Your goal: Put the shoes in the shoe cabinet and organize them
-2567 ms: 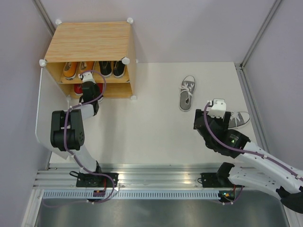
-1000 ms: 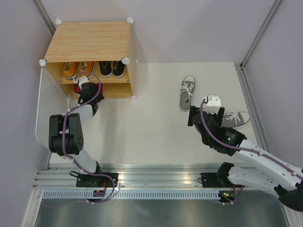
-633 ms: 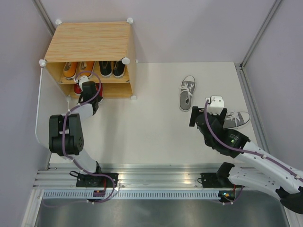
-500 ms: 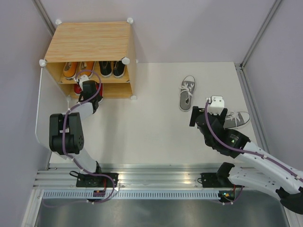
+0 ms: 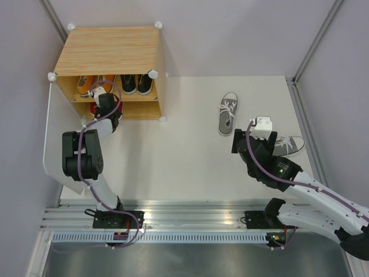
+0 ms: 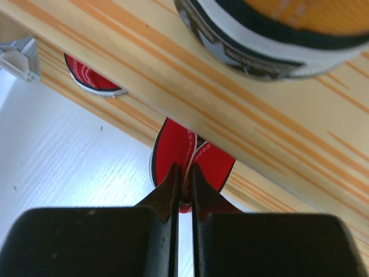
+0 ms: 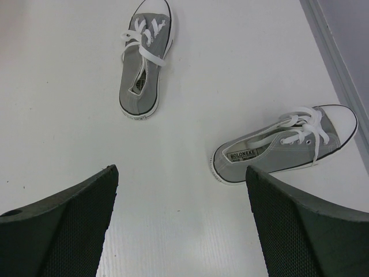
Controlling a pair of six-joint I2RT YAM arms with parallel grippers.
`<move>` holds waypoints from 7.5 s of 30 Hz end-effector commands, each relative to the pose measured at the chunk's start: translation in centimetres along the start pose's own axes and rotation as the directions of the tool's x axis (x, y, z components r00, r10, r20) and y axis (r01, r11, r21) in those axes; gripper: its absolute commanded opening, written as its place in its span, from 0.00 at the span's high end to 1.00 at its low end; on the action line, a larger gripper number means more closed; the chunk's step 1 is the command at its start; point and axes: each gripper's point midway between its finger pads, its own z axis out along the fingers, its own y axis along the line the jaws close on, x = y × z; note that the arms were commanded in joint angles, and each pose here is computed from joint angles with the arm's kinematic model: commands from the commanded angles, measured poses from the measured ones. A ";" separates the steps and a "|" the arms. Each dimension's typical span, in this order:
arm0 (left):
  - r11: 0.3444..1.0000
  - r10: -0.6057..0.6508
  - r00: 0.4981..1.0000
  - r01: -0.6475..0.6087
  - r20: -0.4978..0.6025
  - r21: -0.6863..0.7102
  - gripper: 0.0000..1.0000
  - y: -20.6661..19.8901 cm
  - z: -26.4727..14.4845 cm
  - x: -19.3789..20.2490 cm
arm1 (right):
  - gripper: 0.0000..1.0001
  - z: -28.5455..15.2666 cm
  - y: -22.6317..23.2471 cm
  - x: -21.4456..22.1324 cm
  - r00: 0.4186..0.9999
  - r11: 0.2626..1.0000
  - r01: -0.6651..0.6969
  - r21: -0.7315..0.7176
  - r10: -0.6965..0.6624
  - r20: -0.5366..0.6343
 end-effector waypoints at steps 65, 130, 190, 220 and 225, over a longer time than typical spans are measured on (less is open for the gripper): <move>0.982 0.003 0.977 -0.044 0.214 0.186 0.98 -2.6 2.8 -7.6 | 0.05 2.5 -0.8 0.3 0.999 0.996 0.036 0.085 -0.036 -0.006; 0.987 -0.137 0.949 0.107 0.285 0.121 0.98 -0.2 3.5 -8.0 | 0.05 3.8 -0.8 0.2 0.998 0.994 0.062 0.088 -0.060 -0.025; 0.956 -0.143 0.928 0.039 0.344 0.291 0.82 -4.1 4.0 -10.4 | 0.05 4.2 -0.2 2.3 0.996 0.996 0.062 0.058 -0.058 -0.071; 0.960 -0.007 0.978 -0.052 0.210 0.275 0.47 -2.4 0.2 -5.1 | 0.05 3.6 -0.8 2.4 0.998 0.998 0.027 0.048 -0.025 -0.050; 0.974 -0.010 0.983 -0.033 0.184 0.225 0.62 -1.5 0.5 -4.4 | 0.05 3.7 -0.9 2.4 0.998 0.998 0.027 0.053 -0.025 -0.051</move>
